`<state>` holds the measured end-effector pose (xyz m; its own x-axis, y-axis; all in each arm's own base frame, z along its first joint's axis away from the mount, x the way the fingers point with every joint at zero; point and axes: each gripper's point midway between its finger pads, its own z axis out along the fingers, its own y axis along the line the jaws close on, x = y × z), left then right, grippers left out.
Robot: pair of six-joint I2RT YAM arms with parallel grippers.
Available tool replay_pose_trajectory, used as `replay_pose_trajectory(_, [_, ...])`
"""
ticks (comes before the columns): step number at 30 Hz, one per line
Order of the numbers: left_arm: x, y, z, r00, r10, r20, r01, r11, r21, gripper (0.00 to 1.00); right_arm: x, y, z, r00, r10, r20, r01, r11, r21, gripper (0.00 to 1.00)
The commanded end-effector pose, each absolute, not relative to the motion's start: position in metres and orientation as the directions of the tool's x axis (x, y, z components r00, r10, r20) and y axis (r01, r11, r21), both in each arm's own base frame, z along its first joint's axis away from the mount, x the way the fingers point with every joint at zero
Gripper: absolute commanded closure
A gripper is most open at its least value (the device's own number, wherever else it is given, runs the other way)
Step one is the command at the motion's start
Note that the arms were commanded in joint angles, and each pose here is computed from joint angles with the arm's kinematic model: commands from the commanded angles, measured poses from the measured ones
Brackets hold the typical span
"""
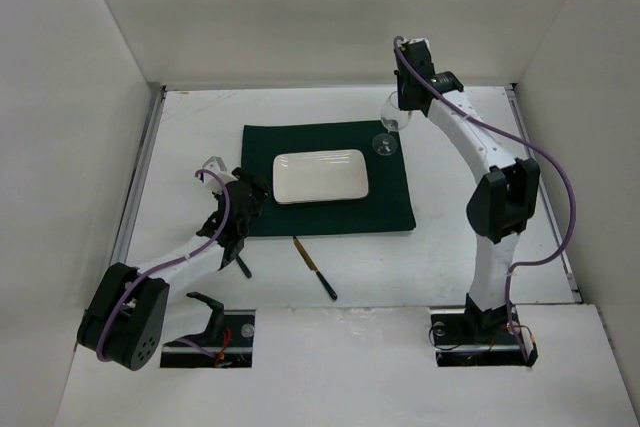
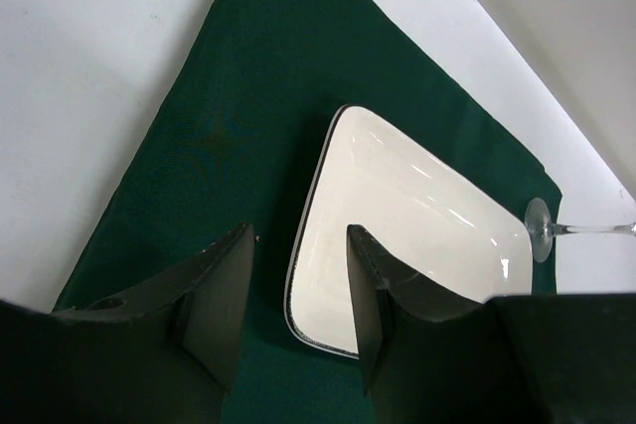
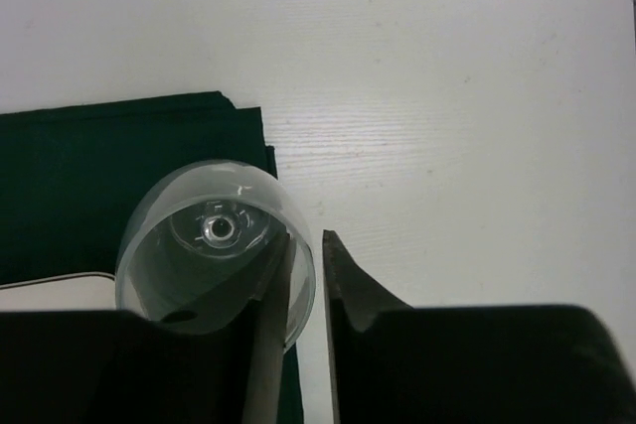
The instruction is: Set the dinner table for one person
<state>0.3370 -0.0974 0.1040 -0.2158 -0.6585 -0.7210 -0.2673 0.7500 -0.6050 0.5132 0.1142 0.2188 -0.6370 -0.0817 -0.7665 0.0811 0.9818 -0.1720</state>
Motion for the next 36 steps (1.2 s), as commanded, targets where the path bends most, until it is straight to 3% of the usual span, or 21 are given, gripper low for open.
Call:
replay_pose_trajectory(1, [0.347, -0.104, 0.126, -0.174, -0.680, -0.712, -0.225, 0.732, -0.643, 0.60, 0.517, 0.126, 0.249, -0.570, -0.088, -0.817, 0.086, 0.983, -0.165, 0.70])
replay_pose_trajectory(3, [0.347, -0.104, 0.124, -0.176, -0.679, -0.713, -0.229, 0.733, -0.641, 0.60, 0.515, 0.130, 0.256, -0.554, -0.087, -0.828, 0.079, 0.985, -0.156, 0.66])
replay_pose_trajectory(16, [0.348, -0.105, 0.124, -0.180, -0.681, -0.710, -0.225, 0.731, -0.644, 0.60, 0.500, 0.126, 0.288, -0.497, -0.068, -0.865, 0.100, 0.986, -0.135, 0.60])
replay_pose_trajectory(29, [0.348, -0.105, 0.126, -0.175, -0.679, -0.712, -0.224, 0.732, -0.643, 0.60, 0.480, 0.128, 0.318, -0.430, -0.036, -0.902, 0.105, 0.991, -0.089, 0.59])
replay_pose_trajectory(31, [0.348, -0.102, 0.124, -0.174, -0.683, -0.709, -0.230, 0.729, -0.645, 0.60, 0.469, 0.140, 0.328, -0.401, -0.030, -0.916, 0.082, 0.994, -0.068, 0.63])
replay_pose_trajectory(34, [0.347, -0.102, 0.128, -0.168, -0.678, -0.715, -0.228, 0.733, -0.641, 0.61, 0.440, 0.175, 0.334, -0.362, -0.019, -0.932, 0.001, 1.000, -0.021, 0.82])
replay_pose_trajectory(36, [0.347, -0.100, 0.130, -0.158, -0.675, -0.721, -0.230, 0.735, -0.638, 0.61, 0.413, 0.212, 0.326, -0.340, -0.003, -0.940, -0.101, 0.994, 0.034, 0.90])
